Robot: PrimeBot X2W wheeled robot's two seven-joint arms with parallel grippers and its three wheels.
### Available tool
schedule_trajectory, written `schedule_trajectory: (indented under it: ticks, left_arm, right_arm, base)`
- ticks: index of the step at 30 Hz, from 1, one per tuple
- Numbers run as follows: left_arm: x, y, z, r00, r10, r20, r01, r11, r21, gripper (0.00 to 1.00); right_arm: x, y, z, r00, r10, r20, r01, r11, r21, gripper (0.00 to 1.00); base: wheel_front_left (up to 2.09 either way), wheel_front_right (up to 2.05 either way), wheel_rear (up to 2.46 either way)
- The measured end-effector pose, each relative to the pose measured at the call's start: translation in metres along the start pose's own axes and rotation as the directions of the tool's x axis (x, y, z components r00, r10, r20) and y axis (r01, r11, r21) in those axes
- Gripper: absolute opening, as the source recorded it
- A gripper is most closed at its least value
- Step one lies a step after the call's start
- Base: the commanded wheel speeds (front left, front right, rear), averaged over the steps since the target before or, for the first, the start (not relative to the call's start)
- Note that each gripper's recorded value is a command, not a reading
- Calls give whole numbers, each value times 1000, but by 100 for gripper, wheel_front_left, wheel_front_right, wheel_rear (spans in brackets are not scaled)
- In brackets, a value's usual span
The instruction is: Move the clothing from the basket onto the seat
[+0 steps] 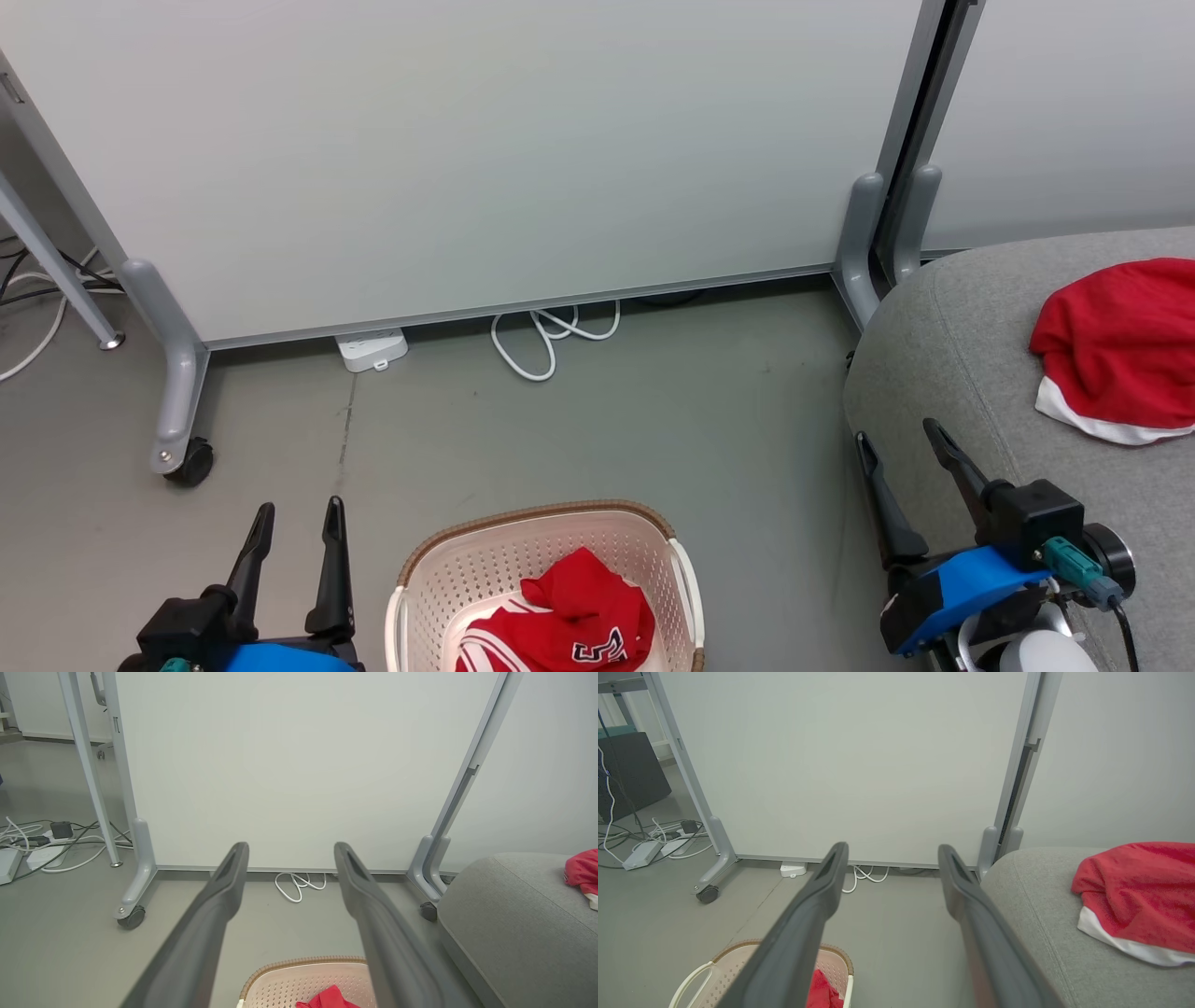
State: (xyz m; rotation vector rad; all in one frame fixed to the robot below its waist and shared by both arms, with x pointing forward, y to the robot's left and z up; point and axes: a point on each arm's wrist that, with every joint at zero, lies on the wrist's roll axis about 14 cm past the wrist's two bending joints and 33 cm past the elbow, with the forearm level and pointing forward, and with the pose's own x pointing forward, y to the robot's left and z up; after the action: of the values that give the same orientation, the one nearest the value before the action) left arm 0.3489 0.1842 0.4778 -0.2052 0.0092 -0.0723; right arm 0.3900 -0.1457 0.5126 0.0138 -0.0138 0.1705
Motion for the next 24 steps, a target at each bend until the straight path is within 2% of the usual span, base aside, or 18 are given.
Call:
schedule_trajectory:
  ticks: [17,24]
  left_arm:
    - [2,-5,-12,999,-10,-34,10,1000,-9,100]
    - [19,-17,-23,996,-50,-69,49,999,-14,100]
  right_arm:
    - [0,0,-5,1000,1,-24,-1,1000,5,100]
    - [14,-1,-5,1000,5,-21,-5,1000,10,100]
  base:
    - [0,0,0]
    - [0,0,0]
